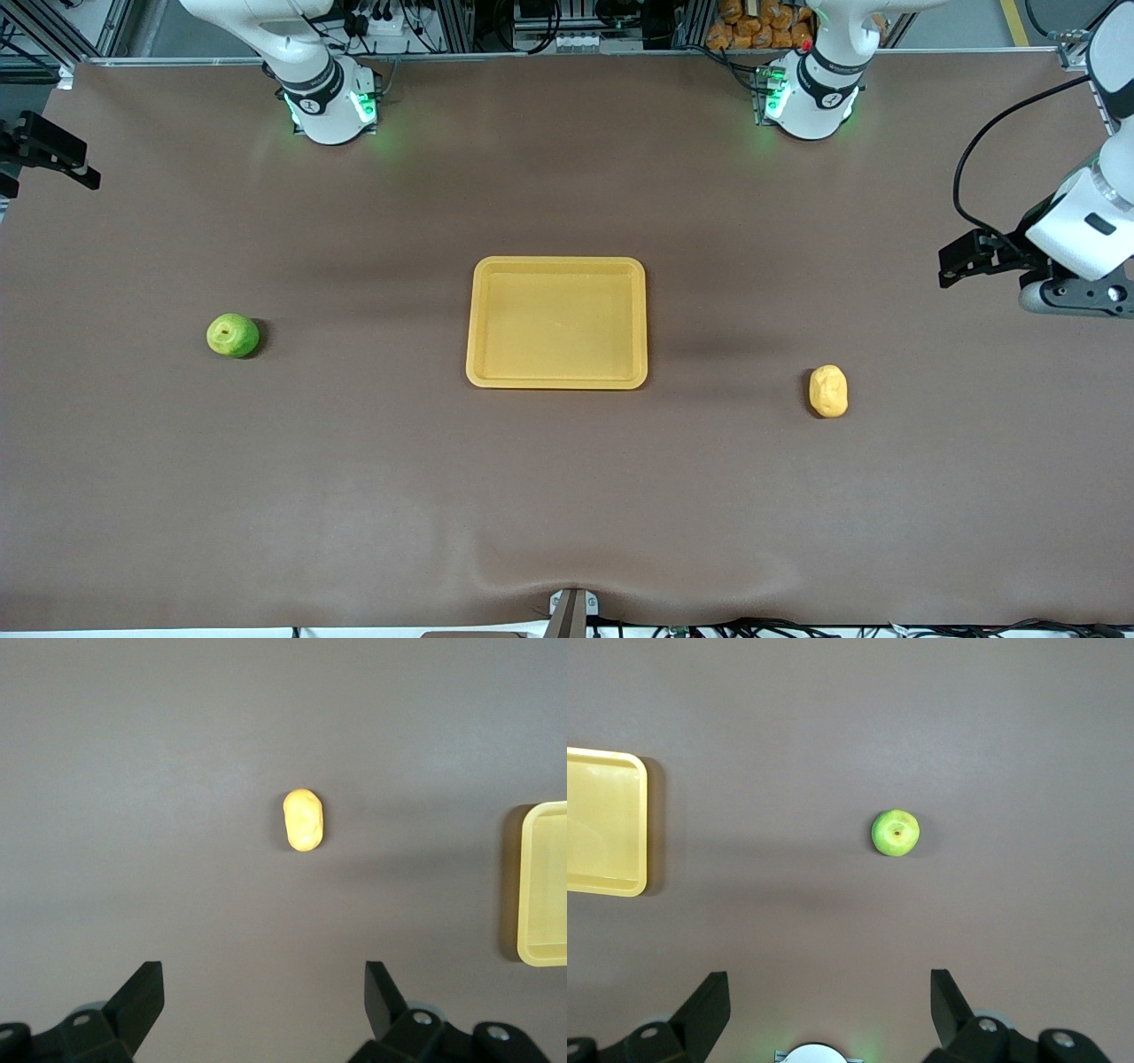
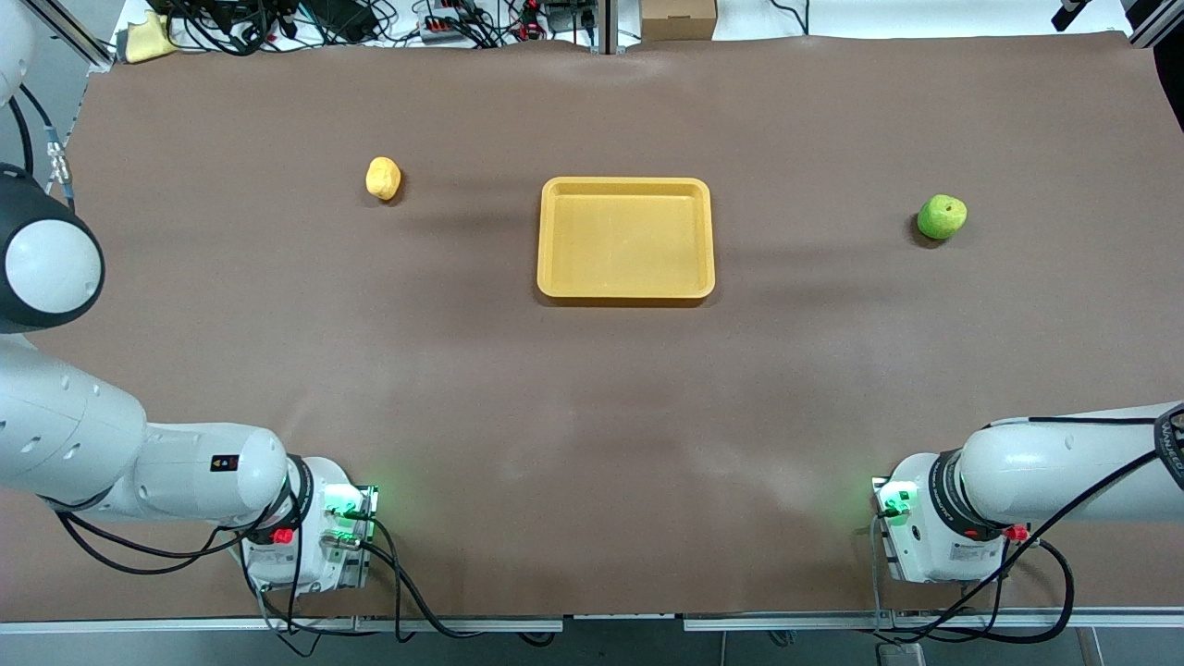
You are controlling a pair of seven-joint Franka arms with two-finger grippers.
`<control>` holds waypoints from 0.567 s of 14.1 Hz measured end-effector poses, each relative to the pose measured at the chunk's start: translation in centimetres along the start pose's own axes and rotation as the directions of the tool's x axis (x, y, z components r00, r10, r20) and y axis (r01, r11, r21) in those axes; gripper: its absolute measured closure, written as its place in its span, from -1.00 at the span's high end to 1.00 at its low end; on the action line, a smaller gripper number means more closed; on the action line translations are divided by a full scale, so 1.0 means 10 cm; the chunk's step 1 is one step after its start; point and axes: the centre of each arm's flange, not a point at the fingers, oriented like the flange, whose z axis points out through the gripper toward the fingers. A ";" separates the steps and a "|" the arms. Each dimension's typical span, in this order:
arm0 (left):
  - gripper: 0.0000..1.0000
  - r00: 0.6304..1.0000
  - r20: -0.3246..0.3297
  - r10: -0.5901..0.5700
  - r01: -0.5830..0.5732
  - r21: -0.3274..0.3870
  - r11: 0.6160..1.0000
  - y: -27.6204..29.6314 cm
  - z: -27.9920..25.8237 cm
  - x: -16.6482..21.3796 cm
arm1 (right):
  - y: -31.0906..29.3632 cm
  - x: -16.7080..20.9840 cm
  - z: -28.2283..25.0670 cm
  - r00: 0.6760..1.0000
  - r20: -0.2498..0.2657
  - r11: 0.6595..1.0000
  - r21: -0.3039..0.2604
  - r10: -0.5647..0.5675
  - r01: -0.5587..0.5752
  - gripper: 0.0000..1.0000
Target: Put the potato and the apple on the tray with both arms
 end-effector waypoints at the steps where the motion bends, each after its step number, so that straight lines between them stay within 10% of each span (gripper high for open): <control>1: 1.00 1.000 0.003 0.001 -0.001 0.000 1.000 0.00 0.06 0.01 | 0.00 0.00 0.00 1.000 0.000 1.000 0.000 0.000 0.000 1.00; 8: 1.00 0.998 0.056 -0.020 0.020 -0.005 1.000 -0.10 0.41 -0.05 | 0.03 0.01 0.02 1.000 0.004 1.000 0.000 0.005 -0.005 1.00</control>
